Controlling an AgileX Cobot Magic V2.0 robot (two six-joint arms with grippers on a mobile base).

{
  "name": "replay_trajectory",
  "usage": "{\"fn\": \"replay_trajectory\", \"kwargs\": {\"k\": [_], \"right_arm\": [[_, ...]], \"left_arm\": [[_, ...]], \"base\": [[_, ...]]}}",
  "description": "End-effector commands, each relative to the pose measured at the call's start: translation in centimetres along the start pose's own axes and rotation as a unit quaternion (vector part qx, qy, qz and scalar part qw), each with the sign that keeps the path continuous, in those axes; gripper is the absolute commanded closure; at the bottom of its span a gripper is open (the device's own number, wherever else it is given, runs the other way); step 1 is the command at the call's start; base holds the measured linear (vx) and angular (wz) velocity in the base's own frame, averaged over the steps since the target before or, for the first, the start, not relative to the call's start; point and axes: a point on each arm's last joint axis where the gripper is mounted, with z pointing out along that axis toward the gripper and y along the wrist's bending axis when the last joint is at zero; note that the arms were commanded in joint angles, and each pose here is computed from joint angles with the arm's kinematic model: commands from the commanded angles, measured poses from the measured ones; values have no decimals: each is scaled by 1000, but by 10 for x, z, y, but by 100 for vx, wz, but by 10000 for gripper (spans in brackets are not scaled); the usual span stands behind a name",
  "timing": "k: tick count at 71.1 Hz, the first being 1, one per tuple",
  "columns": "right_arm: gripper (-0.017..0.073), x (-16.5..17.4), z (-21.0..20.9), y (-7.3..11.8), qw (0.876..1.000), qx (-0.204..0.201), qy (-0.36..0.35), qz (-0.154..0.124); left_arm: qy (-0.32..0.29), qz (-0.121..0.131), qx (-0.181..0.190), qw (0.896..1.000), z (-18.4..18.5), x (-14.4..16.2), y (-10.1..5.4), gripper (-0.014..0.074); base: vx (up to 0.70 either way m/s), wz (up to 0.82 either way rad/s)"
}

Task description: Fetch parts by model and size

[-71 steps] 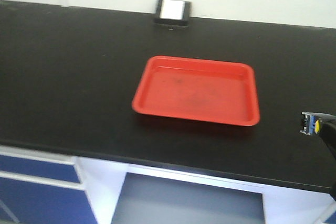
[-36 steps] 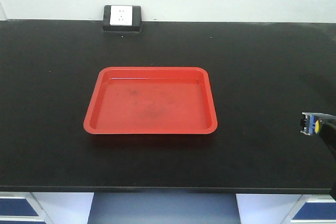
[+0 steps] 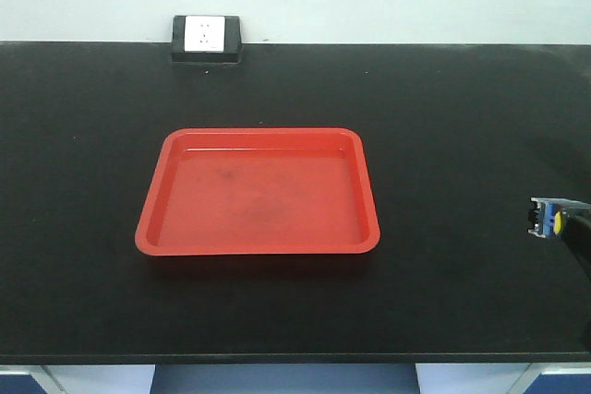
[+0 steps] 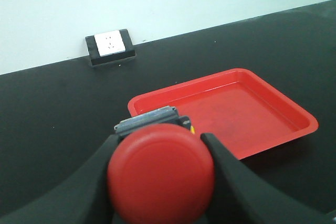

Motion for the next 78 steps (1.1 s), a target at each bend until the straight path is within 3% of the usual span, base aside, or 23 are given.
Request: {"fn": "replay_trajectory", "kwargs": {"k": [1,78], "right_arm": [[569,-18,-3,0,998,0,-57,-3],[569,-18,-3,0,998,0,-57,-3]], "left_arm": [[-49,-1,5,999,-3,-15,0,600],[-49,-1,5,999,-3,-15,0,600]], "base": [[6,-4],[5,0]]}}
